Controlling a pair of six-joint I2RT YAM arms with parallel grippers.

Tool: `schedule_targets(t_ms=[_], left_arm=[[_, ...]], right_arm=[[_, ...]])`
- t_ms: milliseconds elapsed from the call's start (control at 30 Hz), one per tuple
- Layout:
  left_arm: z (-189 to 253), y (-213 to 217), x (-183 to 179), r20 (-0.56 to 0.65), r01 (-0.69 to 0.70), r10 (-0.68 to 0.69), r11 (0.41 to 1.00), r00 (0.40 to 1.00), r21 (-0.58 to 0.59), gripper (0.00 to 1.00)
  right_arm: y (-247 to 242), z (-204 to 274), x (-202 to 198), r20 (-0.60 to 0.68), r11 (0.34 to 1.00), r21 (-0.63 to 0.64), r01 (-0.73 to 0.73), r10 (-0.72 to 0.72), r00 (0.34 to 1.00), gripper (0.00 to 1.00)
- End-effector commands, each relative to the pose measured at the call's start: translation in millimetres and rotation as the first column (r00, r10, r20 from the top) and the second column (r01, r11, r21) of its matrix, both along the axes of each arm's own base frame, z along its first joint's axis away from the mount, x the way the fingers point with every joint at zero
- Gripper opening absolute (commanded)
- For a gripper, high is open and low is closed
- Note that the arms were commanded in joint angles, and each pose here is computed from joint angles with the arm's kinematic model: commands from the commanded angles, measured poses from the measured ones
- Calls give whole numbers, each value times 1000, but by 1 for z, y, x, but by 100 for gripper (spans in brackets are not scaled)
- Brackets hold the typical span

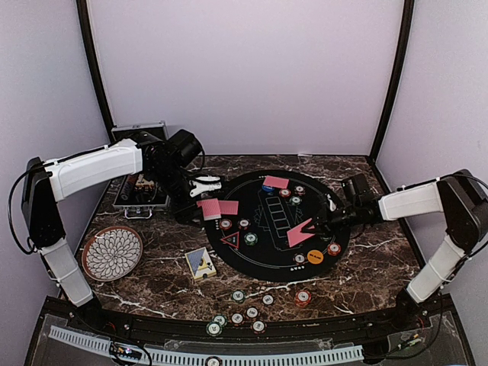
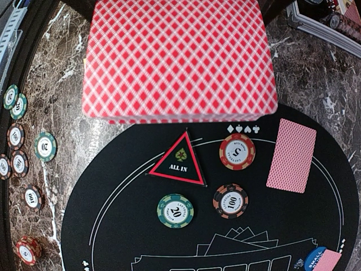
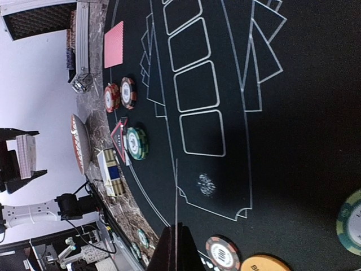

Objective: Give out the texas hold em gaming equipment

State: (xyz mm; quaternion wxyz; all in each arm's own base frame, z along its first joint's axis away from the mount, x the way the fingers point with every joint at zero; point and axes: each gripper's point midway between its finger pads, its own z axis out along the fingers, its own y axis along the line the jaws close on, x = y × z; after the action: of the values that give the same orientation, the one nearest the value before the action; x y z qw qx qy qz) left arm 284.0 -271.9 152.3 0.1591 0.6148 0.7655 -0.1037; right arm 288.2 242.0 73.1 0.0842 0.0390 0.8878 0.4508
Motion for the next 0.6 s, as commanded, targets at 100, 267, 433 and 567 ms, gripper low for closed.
schedule_targets(t_ms=[100,267,433,567], left_arm=[[19,-2,-2,8,7,-7,999,1000,-38,0],[18,-2,-3,6,7,-7,999,1000,-37,0],[19,-2,-3,4,9,-9,999,1000,-38,0],[19,-1,-4,4,9,-9,999,1000,-36,0]], right_arm=[[-22,-15,-6,13,991,-135,-15,17,1000,0],[-28,-22,-3,20,981,-192,-11,15,1000,2],[-33,-24,5,37,968,-251,-6,16,999,19],[-38,-20,11,57,956,-293,-3,20,998,32]])
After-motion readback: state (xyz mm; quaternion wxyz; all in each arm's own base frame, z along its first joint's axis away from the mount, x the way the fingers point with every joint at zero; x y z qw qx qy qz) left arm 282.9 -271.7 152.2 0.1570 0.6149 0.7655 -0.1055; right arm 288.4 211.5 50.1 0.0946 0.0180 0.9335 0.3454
